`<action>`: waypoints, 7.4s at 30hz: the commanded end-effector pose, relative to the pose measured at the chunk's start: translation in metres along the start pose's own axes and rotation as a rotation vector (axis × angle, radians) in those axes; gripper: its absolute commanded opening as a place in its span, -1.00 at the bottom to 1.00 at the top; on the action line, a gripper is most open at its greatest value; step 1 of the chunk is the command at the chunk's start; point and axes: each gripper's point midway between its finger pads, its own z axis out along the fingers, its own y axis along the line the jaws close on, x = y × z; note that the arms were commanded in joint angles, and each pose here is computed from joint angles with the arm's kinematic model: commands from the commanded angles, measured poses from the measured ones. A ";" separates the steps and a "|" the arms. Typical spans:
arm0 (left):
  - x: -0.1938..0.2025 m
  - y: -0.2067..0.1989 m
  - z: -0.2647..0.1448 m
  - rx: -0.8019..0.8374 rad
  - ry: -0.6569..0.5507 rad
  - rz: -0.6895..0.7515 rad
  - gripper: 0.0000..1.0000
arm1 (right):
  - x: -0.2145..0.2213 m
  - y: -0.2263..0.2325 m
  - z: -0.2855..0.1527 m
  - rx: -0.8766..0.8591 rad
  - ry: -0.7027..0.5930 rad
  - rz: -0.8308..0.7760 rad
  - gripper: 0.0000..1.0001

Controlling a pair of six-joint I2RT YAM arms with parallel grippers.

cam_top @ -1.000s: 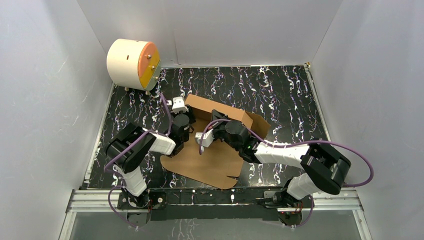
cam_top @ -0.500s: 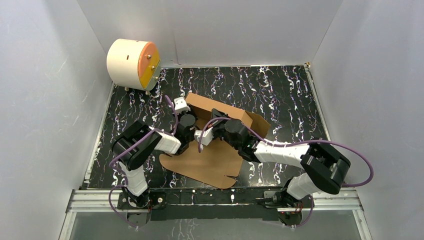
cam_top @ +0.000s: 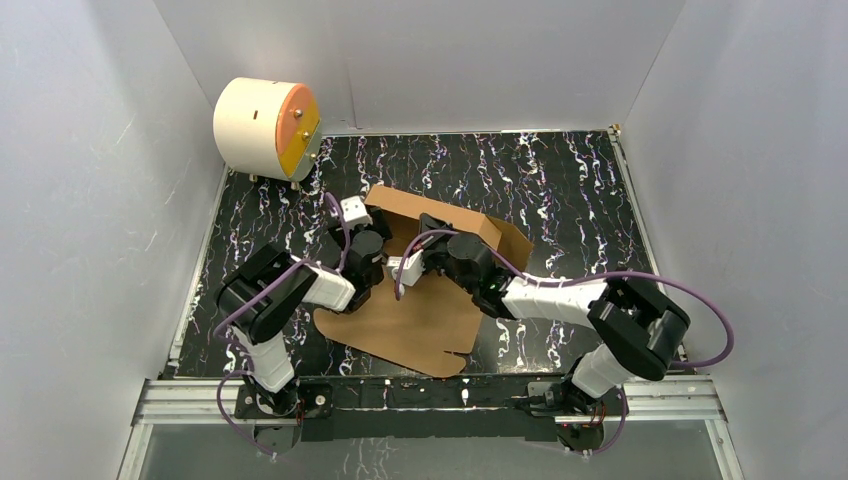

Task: Fold the paper box

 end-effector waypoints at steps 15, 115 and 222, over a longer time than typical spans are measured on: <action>-0.081 0.038 -0.059 0.094 0.008 -0.064 0.73 | -0.018 -0.019 0.018 0.016 -0.090 0.121 -0.35; -0.042 -0.192 -0.135 0.474 0.261 -0.229 -0.18 | 0.079 0.067 -0.129 0.249 0.118 1.603 -0.72; 0.080 -0.082 -0.123 0.438 0.254 0.046 0.52 | 0.040 0.081 -0.117 0.027 -0.046 1.558 -0.85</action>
